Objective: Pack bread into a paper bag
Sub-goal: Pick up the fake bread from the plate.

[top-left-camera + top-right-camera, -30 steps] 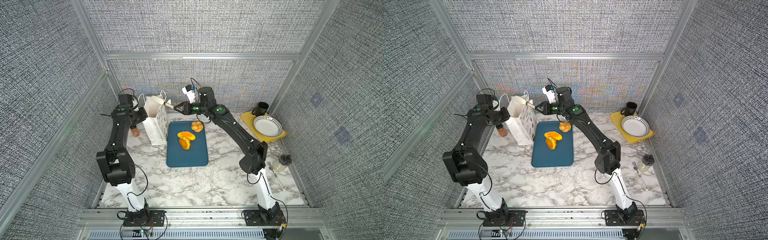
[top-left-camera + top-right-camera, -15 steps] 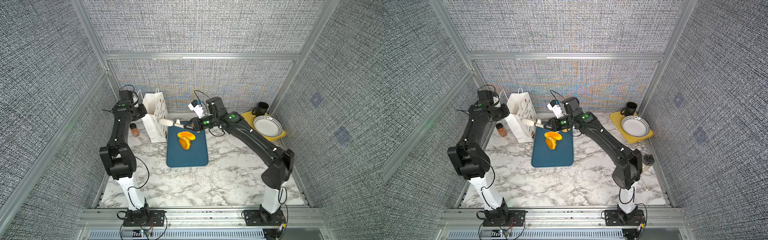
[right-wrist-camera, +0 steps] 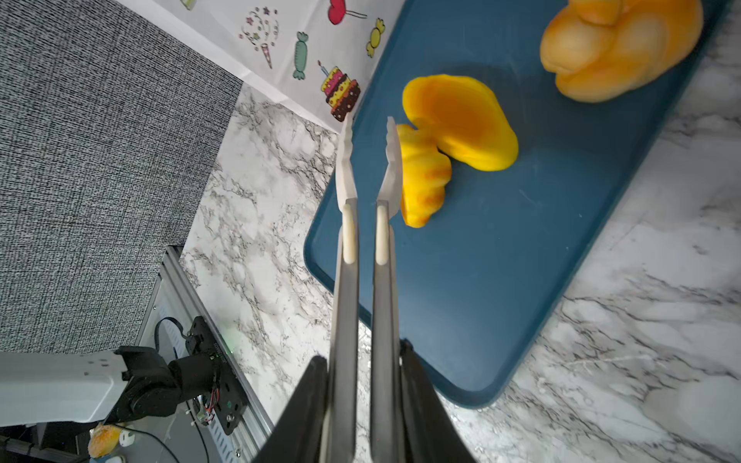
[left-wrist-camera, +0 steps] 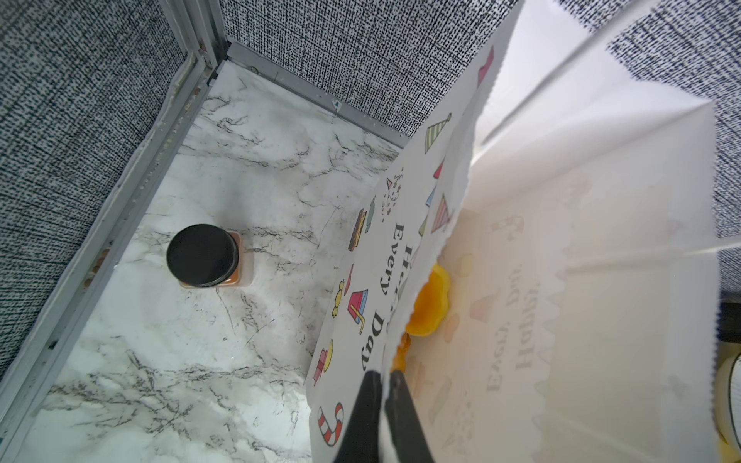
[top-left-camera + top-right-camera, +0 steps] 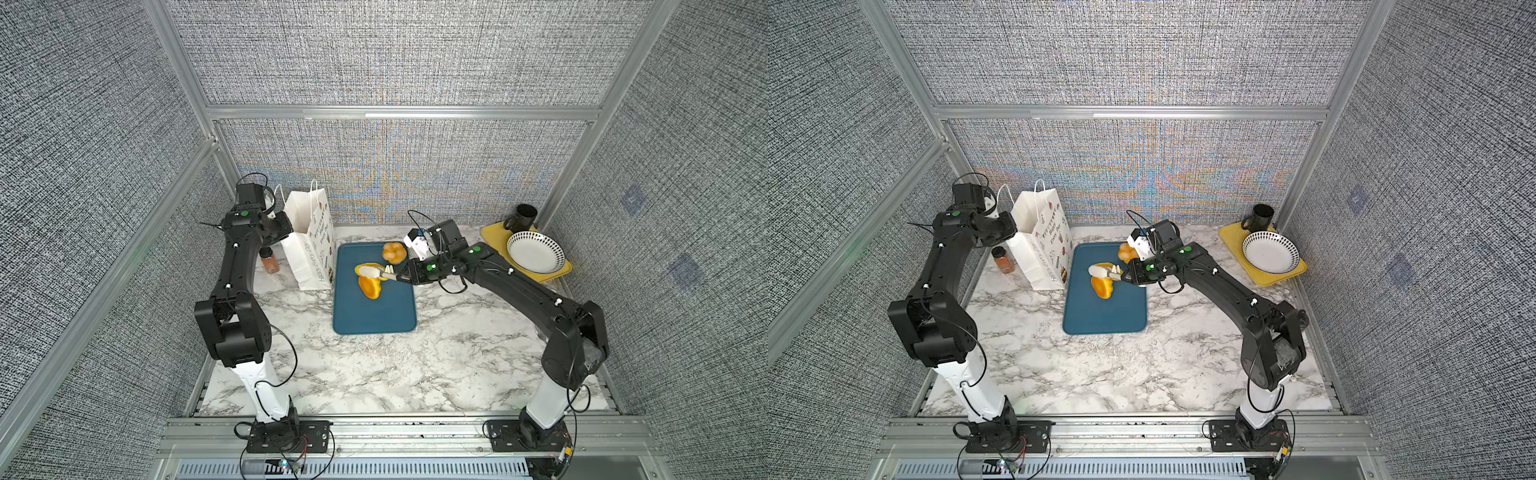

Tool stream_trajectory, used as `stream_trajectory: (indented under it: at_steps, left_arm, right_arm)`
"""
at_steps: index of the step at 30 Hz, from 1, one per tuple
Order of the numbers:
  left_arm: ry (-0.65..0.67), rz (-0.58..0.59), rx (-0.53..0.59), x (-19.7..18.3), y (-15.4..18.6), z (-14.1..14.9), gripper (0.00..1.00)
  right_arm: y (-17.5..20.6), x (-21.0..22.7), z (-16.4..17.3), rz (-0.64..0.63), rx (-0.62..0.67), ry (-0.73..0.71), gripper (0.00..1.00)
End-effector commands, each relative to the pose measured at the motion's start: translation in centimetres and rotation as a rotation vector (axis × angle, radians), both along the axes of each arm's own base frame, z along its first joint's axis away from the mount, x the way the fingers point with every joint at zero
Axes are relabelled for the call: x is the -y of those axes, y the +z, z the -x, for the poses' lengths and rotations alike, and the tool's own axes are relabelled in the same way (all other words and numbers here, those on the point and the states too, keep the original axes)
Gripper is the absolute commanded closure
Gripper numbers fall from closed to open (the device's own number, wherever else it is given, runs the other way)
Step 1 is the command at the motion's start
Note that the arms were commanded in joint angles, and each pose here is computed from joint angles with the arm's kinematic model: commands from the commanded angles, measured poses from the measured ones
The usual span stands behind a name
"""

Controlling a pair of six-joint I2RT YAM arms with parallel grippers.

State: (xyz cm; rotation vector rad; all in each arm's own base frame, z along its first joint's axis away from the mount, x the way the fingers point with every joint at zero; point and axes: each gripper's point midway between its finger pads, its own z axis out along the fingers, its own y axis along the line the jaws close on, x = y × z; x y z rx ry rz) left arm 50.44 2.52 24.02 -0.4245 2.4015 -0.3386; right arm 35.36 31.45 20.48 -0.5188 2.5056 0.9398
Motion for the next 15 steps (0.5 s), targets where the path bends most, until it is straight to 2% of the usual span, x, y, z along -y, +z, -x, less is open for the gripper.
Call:
stream_trajectory:
  at_steps: [1,8,15]
  left_arm:
    - [-0.018,-0.026,-0.007,-0.1,0.4,0.8,0.98]
    - [0.001,-0.013,0.0,0.0,0.2,1.4,0.98]
    - [0.011,0.021,-0.005,0.3,-0.7,1.4,0.98]
  right_arm:
    - [0.5,0.8,-0.4,-0.003,0.034,-0.002,0.68]
    - [0.5,3.3,-0.4,0.056,0.034,-0.031,0.65]
    - [-0.5,3.6,0.1,0.088,0.004,-0.014,0.64]
